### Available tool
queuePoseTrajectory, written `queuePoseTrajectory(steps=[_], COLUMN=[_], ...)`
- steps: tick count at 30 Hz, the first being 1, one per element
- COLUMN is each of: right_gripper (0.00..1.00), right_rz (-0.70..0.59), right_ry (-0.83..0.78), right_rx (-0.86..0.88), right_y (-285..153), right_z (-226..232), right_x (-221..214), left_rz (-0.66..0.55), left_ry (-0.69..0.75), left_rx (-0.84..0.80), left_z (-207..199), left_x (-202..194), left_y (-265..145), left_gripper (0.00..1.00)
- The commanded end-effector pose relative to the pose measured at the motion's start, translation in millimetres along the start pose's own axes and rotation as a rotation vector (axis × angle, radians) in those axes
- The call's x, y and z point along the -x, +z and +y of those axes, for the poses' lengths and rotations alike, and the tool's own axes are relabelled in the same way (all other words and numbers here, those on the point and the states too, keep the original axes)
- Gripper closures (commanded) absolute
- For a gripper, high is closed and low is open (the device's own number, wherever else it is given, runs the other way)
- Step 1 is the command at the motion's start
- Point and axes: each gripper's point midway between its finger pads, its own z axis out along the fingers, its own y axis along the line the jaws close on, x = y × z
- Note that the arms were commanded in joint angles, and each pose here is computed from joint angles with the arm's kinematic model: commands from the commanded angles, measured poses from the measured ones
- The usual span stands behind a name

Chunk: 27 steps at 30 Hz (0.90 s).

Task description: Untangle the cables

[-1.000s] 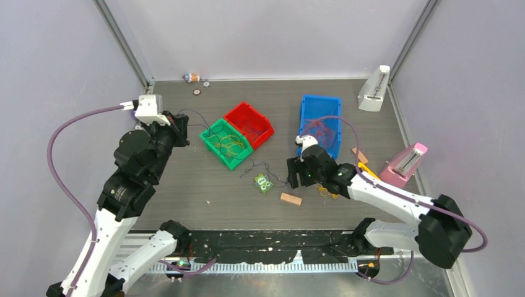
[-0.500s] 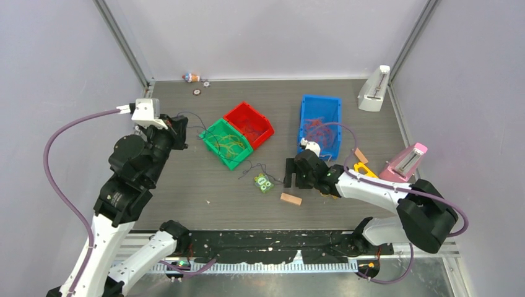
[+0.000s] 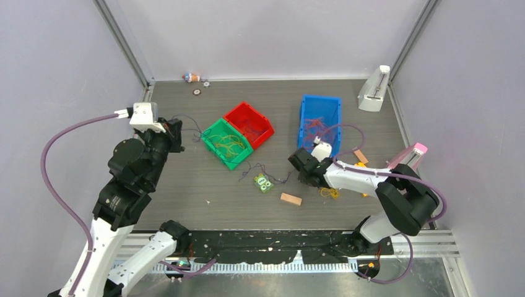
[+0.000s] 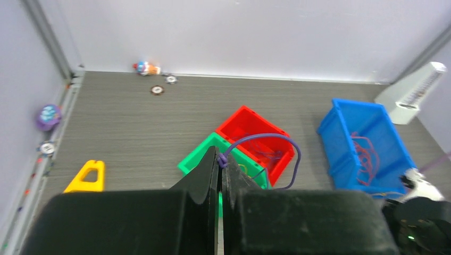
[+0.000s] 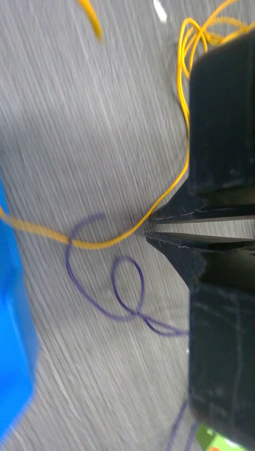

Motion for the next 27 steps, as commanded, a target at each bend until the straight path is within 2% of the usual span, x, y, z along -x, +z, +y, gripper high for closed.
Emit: queuePoseTrajectory(steps=[1,5,9,14,18,21,22,23,24,26,27], right_gripper=[0.88,0.94,0.95,0.95,0.95,0.95,0.95,0.92,0.89,0.63,0.36], right_rz=[-0.088,-0.167,-0.273,-0.394,-0.424,-0.417,-0.379,-0.391,-0.343,-0.317,-0.321], right_ry=[0.091,0.183,0.302,0.396,0.396,0.372,0.294,0.259,0.158,0.063,0.042], right_rx=[-0.151,-0.218,-0.274,-0.257,-0.213,-0.166,-0.115,-0.043,0.050,0.211,0.304], right_y=[-4,-16,-35,-62,-71,-72,-71,-71,-71,-75,-81], right_z=[-55,-97,-136,-157,-156,-147,-136,-122,-104,-76,-61], right_x=[20,48,77,99,106,109,106,114,108,104,103], left_rz=[-0.032,-0.046,-0.081,-0.145,-0.185,-0.194,-0.198,-0.202,-0.205,-0.209,-0.210], left_ry=[0.065,0.092,0.093,0.042,-0.003,-0.021,-0.024,-0.020,-0.015,-0.014,-0.011], left_rx=[0.195,0.351,0.465,0.558,0.539,0.438,0.385,0.326,0.267,0.173,0.143], left_z=[39,67,88,104,102,86,77,68,58,42,36], left_x=[12,19,28,38,42,42,42,42,42,43,44], left_y=[-11,-22,-35,-50,-52,-44,-40,-37,-34,-30,-29], left_gripper=[1.00,1.00,1.00,1.00,1.00,1.00,1.00,1.00,1.00,1.00,1.00])
